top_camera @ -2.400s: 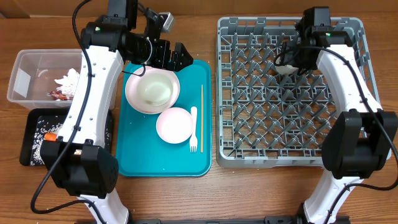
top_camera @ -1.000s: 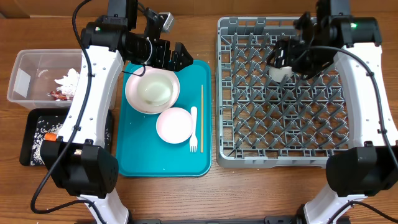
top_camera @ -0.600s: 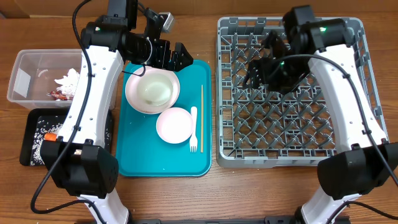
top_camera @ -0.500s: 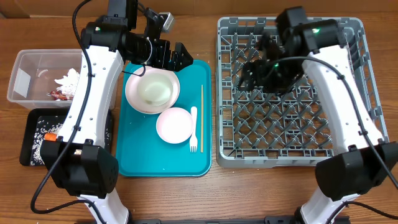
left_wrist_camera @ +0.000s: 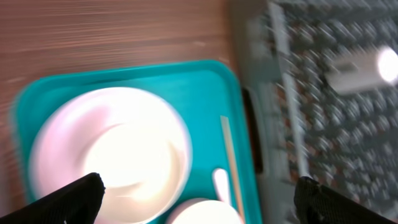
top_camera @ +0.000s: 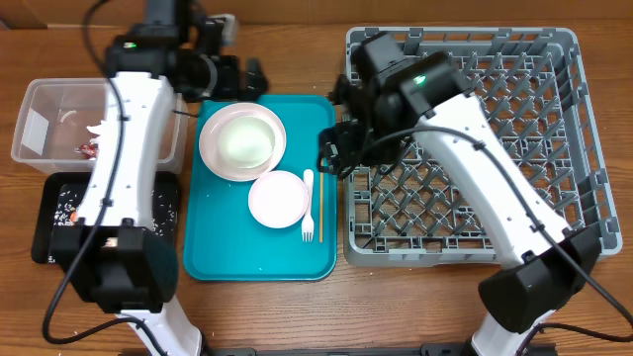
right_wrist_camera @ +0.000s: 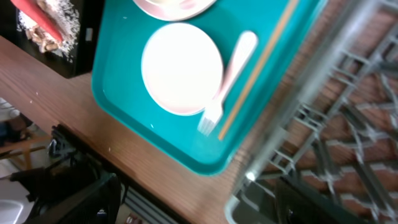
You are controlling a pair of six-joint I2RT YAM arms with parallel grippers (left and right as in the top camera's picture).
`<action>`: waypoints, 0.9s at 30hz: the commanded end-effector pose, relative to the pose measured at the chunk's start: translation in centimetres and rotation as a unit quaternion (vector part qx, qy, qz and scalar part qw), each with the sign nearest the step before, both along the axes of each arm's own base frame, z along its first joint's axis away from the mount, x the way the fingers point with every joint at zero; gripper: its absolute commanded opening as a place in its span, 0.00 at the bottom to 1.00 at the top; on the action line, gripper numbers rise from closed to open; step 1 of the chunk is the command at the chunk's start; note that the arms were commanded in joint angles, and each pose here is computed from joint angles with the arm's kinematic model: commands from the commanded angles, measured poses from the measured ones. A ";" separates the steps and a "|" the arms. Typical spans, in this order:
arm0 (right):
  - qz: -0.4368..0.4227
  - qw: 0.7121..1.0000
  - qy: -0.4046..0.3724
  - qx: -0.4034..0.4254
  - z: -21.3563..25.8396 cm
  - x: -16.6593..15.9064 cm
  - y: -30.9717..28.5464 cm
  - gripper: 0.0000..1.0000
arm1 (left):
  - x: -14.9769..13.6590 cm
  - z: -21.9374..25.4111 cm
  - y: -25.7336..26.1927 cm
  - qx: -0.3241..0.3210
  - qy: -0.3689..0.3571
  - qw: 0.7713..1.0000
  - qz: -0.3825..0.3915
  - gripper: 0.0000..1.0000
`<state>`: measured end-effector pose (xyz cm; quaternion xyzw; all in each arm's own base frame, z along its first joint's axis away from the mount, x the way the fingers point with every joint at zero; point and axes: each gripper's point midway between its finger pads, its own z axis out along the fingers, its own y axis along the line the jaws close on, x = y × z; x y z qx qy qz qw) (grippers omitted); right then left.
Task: Sort waste into correct bins and load items into the dishwasher rack
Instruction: 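Open the right gripper and move it left toward the teal tray, then lower the right gripper onto the pink bowl rim and grasp it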
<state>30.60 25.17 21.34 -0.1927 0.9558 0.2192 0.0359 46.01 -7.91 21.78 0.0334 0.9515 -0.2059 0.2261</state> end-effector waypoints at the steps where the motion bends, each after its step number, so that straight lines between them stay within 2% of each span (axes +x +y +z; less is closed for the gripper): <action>1: -0.005 1.000 -0.017 -0.015 -0.4 -0.6 1.6 0.82 | 0.7 -0.7 5.7 0.007 0.018 0.995 0.094 1.00; 9: 0.051 0.998 -0.028 -0.009 -4.4 -2.8 5.8 0.82 | 0.2 -0.6 15.9 0.001 0.018 0.978 0.206 1.00; 13: 0.053 0.998 -0.025 -0.008 -7.0 -3.3 6.5 0.82 | -1.5 -0.8 21.0 0.001 0.028 0.964 0.263 1.00; 17: 0.047 0.998 -0.052 -0.010 -8.7 -2.2 6.7 0.82 | -3.6 -1.0 25.5 -0.004 0.039 0.948 0.315 1.00; 23: 0.028 0.993 -0.109 -0.034 -8.7 0.2 6.3 0.82 | -5.6 -1.4 28.3 -0.009 0.055 0.935 0.350 1.00; 27: 0.026 0.992 -0.124 -0.029 -8.6 0.9 6.8 0.80 | -5.8 -1.4 28.6 -0.009 0.056 0.934 0.354 1.00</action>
